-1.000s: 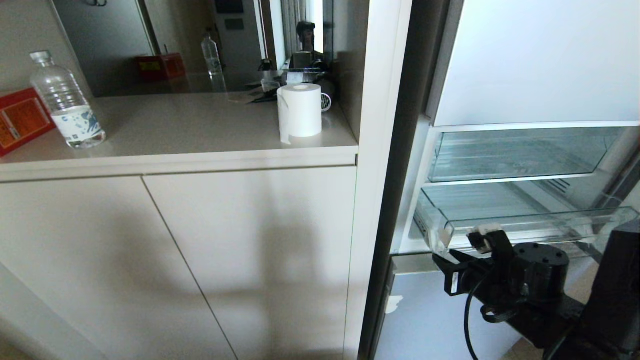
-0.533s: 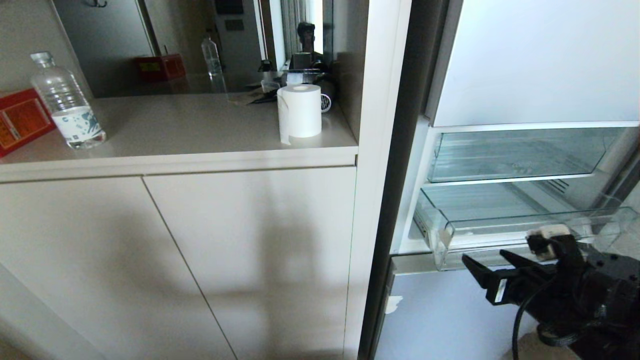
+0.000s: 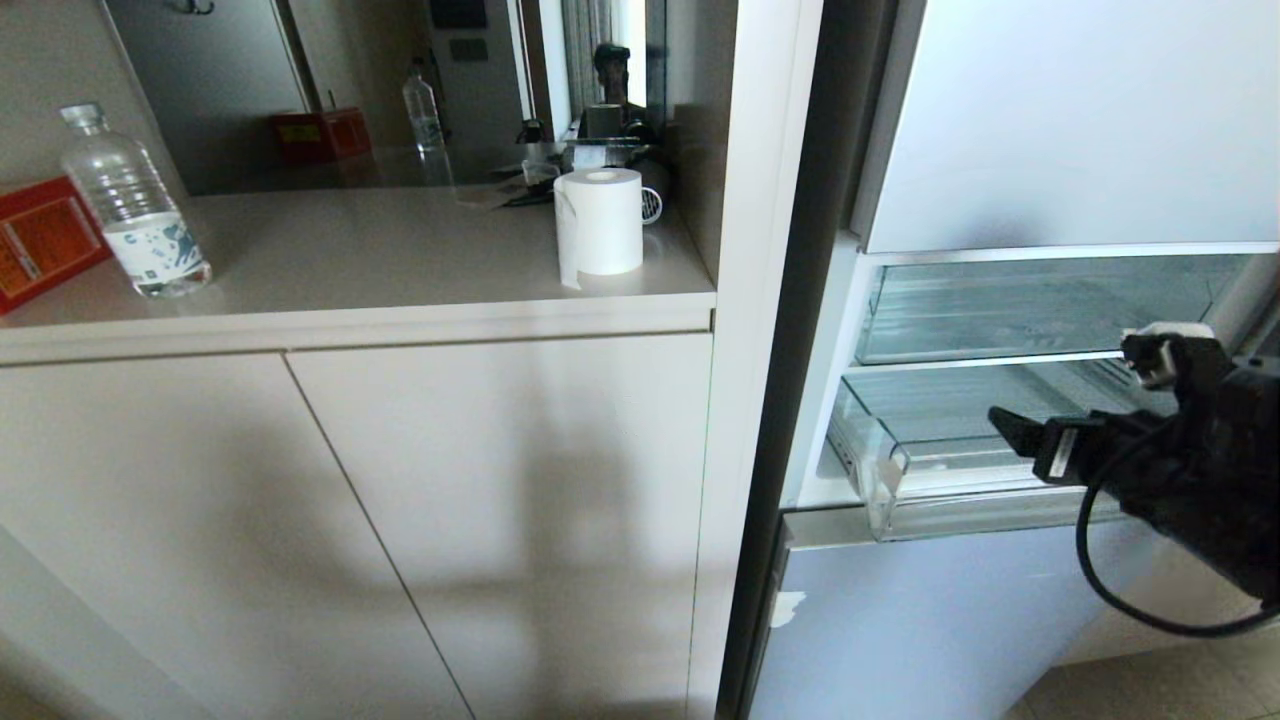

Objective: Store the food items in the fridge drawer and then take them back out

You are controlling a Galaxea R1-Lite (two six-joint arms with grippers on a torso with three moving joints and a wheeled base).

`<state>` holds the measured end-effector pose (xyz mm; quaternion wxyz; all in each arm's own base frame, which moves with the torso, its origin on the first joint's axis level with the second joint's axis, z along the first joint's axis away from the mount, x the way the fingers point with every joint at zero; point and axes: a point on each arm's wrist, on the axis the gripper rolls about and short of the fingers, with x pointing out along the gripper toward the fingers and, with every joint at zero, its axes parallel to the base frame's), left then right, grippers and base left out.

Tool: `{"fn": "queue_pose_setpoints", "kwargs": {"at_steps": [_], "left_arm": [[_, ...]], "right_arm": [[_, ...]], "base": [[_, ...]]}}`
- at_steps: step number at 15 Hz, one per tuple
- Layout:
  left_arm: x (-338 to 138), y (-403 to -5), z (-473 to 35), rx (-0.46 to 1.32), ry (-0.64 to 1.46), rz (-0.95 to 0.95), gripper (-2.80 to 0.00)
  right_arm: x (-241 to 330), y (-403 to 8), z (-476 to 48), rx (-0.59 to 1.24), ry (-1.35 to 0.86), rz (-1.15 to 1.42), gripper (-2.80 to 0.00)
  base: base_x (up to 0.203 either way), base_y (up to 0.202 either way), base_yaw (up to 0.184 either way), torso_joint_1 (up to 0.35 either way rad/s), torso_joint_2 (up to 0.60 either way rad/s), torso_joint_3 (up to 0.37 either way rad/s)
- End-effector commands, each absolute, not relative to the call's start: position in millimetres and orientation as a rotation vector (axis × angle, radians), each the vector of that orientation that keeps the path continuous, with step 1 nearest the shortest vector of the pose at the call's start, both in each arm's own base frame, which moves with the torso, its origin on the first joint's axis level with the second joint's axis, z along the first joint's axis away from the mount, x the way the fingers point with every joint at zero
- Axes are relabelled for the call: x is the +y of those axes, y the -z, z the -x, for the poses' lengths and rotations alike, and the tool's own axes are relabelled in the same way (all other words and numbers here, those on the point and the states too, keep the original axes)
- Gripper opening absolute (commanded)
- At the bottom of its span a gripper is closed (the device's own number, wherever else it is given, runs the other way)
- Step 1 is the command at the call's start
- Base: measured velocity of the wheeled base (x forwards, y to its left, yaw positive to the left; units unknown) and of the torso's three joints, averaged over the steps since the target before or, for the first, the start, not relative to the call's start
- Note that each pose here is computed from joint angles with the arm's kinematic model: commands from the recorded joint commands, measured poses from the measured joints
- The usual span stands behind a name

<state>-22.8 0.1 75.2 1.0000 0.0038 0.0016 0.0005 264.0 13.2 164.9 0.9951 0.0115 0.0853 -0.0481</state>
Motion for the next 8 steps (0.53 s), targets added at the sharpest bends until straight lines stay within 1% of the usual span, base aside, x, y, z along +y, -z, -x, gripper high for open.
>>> {"fn": "queue_pose_setpoints", "kwargs": {"at_steps": [1,3,6,8], "left_arm": [[0.1,-75.2,22.7,0.005,-0.002,-0.008,-2.8],[0.1,-75.2,22.7,0.005,-0.002,-0.008,-2.8],[0.1,-75.2,22.7,0.005,-0.002,-0.008,-2.8],[0.1,-75.2,22.7,0.005,-0.002,-0.008,-2.8]], "right_arm": [[3.5,-177.2,-286.8,0.243,0.133,-0.018,0.0],[-3.2,-163.7,-312.6,0.345,0.152,0.001,0.0],[-8.8,-143.6,-350.3,0.434,0.15,0.01,0.0],[-11.3,-132.1,-366.7,0.48,0.117,0.019,0.0]], "base": [[0.0,0.0,0.0,0.0,0.0,0.0],[0.0,0.0,0.0,0.0,0.0,0.0],[0.0,0.0,0.0,0.0,0.0,0.0],[0.0,0.0,0.0,0.0,0.0,0.0]]}}
